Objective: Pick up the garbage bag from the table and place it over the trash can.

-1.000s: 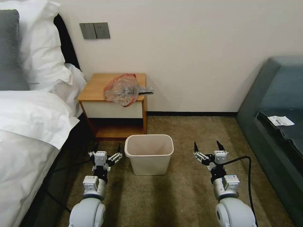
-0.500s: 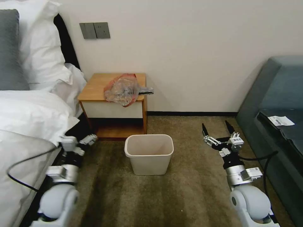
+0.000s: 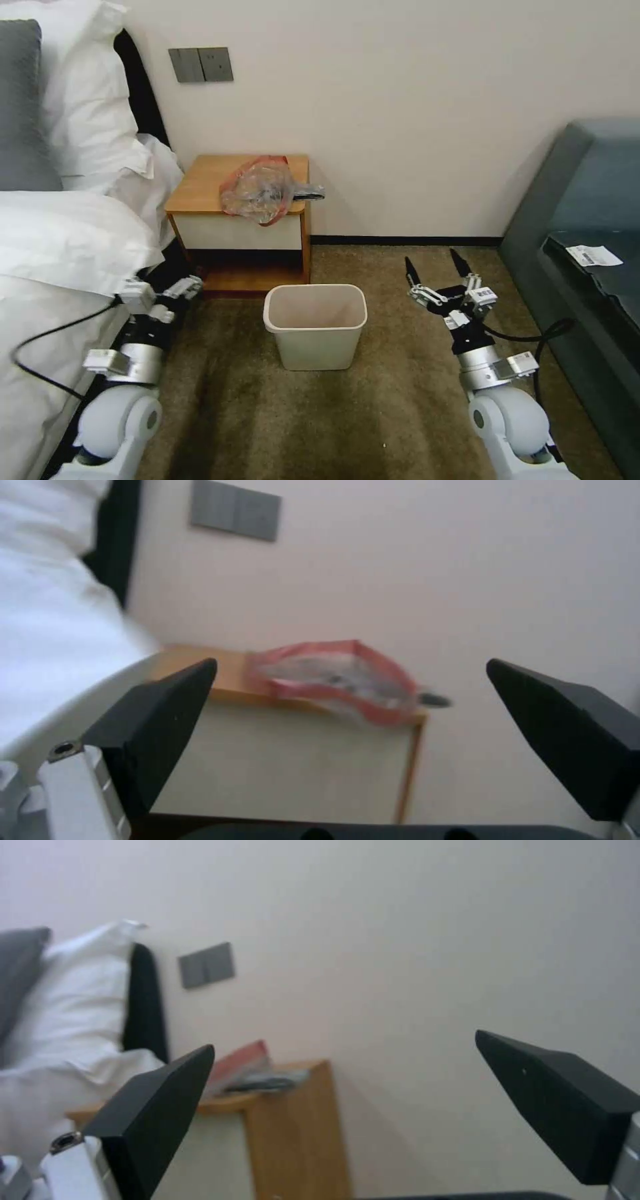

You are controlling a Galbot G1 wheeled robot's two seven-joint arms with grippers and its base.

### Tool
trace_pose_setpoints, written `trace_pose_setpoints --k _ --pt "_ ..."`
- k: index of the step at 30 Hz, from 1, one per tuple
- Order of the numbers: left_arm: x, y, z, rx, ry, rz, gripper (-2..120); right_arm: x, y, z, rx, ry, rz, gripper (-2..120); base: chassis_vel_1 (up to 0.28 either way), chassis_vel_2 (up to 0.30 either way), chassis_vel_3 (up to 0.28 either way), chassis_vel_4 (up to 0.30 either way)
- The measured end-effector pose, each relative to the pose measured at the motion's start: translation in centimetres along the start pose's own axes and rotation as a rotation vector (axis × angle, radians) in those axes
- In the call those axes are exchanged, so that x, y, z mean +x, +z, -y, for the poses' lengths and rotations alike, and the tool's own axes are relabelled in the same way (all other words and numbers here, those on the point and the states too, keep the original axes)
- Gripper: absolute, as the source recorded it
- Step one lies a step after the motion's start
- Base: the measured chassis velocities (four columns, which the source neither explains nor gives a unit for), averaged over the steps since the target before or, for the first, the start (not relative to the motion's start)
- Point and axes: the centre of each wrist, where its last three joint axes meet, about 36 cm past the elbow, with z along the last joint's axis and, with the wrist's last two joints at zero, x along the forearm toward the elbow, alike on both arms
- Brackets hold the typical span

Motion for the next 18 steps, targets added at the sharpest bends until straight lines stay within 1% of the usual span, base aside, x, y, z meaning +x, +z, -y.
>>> trace_pose_setpoints --k 2,4,5,6,7,8,9,10,13,14,18 --pt "0.0 0.0 0.2 0.01 0.009 0.001 100 -0.7 0.3 -0.2 -0.021 -0.019 0.006 100 0.0 0.0 0.0 0.0" --pt "0.1 0.1 0.2 0.014 0.012 0.001 100 -2.4 1.0 -0.5 -0.047 -0.051 0.014 100 0.0 0.0 0.0 0.0" --pt "0.1 0.1 0.2 0.014 0.012 0.001 100 -3.4 1.3 -0.5 -0.049 -0.061 0.013 100 0.0 0.0 0.0 0.0" --pt "0.1 0.1 0.2 0.014 0.012 0.001 100 -3.4 1.3 -0.5 -0.049 -0.061 0.013 100 0.0 0.0 0.0 0.0" --pt "0.1 0.1 0.2 0.014 0.012 0.001 100 -4.8 1.6 -0.4 -0.045 -0.074 0.009 100 0.0 0.0 0.0 0.0" --pt "0.2 0.3 0.2 0.008 0.028 0.007 100 -5.8 2.0 -0.3 -0.041 -0.084 0.005 100 0.0 0.0 0.0 0.0" --pt "0.4 0.9 0.0 -0.003 0.04 0.01 100 -7.1 2.5 -0.4 -0.042 -0.093 -0.001 100 0.0 0.0 0.0 0.0" --pt "0.4 0.9 0.0 -0.003 0.04 0.01 100 -7.1 2.5 -0.4 -0.042 -0.093 -0.001 100 0.0 0.0 0.0 0.0" --pt "0.6 1.8 0.1 -0.018 0.006 0.021 99 -10.1 4.2 -1.6 -0.095 -0.079 -0.031 100 0.0 0.0 0.0 0.0" --pt "0.6 1.8 0.1 -0.018 0.006 0.021 99 -10.1 4.2 -1.6 -0.095 -0.079 -0.031 100 0.0 0.0 0.0 0.0" --pt "0.5 2.9 0.0 -0.048 -0.059 0.04 100 -13.5 6.5 -3.4 -0.143 -0.07 -0.075 100 0.0 0.0 0.0 0.0"
